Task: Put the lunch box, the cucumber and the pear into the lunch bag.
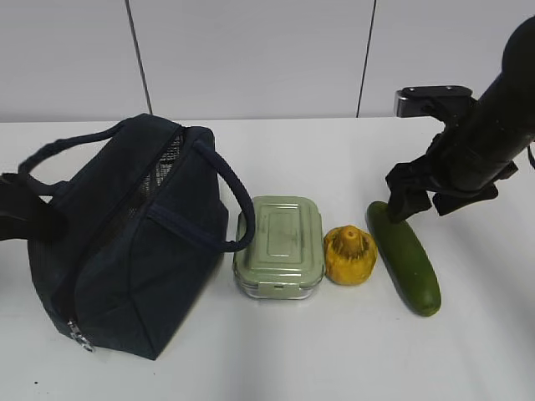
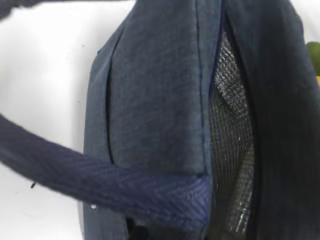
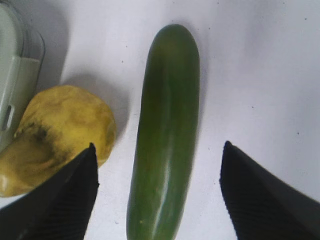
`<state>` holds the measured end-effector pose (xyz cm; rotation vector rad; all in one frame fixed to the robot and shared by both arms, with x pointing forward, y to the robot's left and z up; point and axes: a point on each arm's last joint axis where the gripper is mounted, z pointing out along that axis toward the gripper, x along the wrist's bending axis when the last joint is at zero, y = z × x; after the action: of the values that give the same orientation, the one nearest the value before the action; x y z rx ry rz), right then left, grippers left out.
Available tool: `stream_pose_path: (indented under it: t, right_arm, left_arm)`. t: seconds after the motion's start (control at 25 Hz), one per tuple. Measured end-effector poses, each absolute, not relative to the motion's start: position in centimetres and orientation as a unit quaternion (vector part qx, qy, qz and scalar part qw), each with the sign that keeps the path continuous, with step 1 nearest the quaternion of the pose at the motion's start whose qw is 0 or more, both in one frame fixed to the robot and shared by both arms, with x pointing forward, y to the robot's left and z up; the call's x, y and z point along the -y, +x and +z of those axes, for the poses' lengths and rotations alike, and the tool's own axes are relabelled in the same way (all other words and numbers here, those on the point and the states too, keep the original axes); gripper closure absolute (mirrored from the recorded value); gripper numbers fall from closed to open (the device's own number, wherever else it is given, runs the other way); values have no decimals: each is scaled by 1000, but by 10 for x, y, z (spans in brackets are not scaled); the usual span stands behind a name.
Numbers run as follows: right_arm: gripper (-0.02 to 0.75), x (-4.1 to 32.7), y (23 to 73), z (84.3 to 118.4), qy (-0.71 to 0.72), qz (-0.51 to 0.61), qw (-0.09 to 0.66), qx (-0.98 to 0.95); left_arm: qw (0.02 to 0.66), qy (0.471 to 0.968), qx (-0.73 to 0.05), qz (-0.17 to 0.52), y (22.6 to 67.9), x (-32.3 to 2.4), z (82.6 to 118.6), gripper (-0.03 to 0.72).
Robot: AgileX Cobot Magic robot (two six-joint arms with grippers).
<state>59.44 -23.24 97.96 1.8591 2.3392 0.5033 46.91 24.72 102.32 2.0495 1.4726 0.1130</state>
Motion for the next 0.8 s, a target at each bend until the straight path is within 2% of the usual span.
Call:
stream_pose_path:
  t: [0.16,0.36,0.52,0.6,0.68,0.76,0.8]
  right_arm:
    - [154,230,610,971,613,159,48,-772]
    - [154,227,625,941,617,133,21,-775]
    - [164,226,631,921,620,117,7,-776]
    - [224,226,631,914,621,110,-1,-776]
    - [335,226,631,909,620,104,-5,-778]
    - [393,226,631,910,620,103,-7,-778]
    - [394,226,632,911,619,104,-5,-778]
  left_arm:
    - [300,776,-554,32,475,-246,1015,573]
    - [302,778,-550,35,478,-245,1012,691]
    - [304,779,-547,38,479,-245,1013,704]
    - [305,779,-546,39,479,-245,1014,704]
    - [305,779,-546,40,480,-245,1015,704]
    - [305,779,-546,40,480,-245,1014,704]
    - [305,779,-546,40,480,-245,1014,704]
